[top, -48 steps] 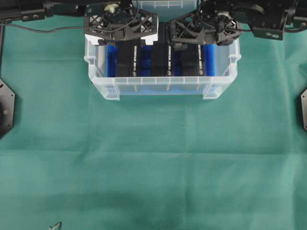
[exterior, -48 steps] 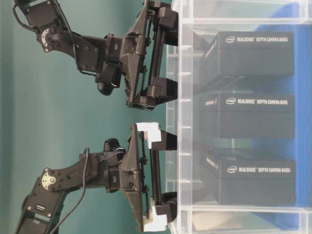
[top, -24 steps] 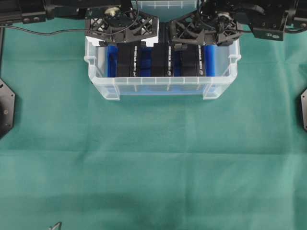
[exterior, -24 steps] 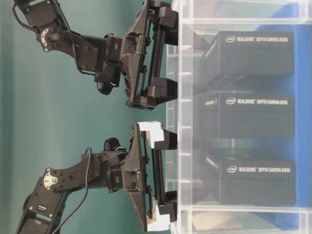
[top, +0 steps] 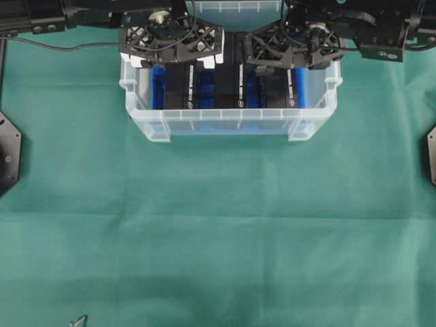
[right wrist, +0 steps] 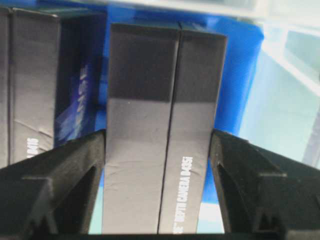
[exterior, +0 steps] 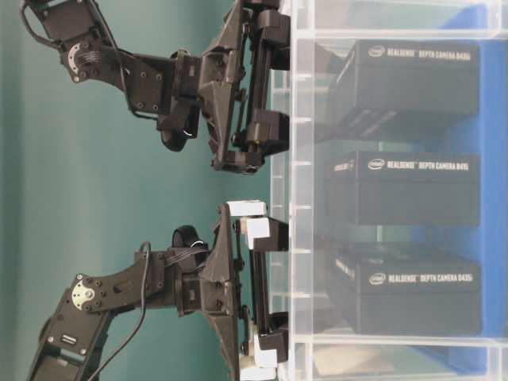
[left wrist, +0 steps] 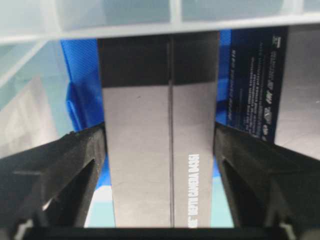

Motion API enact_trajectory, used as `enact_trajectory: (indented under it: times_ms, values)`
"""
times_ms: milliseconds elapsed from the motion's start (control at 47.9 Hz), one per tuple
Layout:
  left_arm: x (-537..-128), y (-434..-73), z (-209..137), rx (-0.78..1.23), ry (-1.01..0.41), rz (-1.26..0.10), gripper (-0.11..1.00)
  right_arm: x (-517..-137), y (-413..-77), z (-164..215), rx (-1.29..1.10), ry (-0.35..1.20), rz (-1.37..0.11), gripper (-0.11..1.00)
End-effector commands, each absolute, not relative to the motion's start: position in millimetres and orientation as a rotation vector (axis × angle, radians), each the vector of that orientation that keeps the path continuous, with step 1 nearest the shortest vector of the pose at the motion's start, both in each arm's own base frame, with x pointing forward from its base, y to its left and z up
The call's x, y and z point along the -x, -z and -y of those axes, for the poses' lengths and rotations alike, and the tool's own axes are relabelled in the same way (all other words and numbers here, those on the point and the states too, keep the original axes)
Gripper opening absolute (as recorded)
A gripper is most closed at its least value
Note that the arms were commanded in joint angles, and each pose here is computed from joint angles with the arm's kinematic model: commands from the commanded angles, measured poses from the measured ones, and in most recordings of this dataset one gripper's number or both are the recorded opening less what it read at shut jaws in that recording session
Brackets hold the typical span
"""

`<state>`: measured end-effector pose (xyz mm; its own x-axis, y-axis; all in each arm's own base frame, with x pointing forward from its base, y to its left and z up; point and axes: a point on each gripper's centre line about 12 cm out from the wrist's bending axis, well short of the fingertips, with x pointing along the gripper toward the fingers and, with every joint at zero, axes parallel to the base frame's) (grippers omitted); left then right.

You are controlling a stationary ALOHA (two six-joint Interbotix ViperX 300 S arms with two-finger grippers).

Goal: Take the box out of the case with both arms.
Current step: 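Close both grippers on the left and right black boxes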

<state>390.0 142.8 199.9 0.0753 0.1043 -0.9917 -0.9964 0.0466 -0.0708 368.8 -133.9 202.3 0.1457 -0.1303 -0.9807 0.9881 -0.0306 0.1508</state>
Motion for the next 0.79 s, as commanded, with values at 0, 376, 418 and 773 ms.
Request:
enact_trajectory:
  times_ms: [0,376,418,773]
  values:
    - [-390.9,-206.0,-138.0,1.137,-1.159,-1.087,0.65,-369.6,-202.6,131.4,-1.206,1.168,-0.971,0.65]
    - [-396.7,-209.9,-137.5,1.167,-1.134,-1.021,0.63,-371.3,-204.2,127.8,-1.206,1.152,-0.965,0.65]
    - [-397.3,-210.5,-137.7,1.167,-1.132,-1.017,0.63,-371.3,-205.2,127.9,-1.205,1.152,-0.963,0.65]
    - [-400.5,-211.8,-135.4,1.183,-1.093,-0.974,0.63,-371.3,-205.4,127.9,-1.206,1.149,-0.959,0.65]
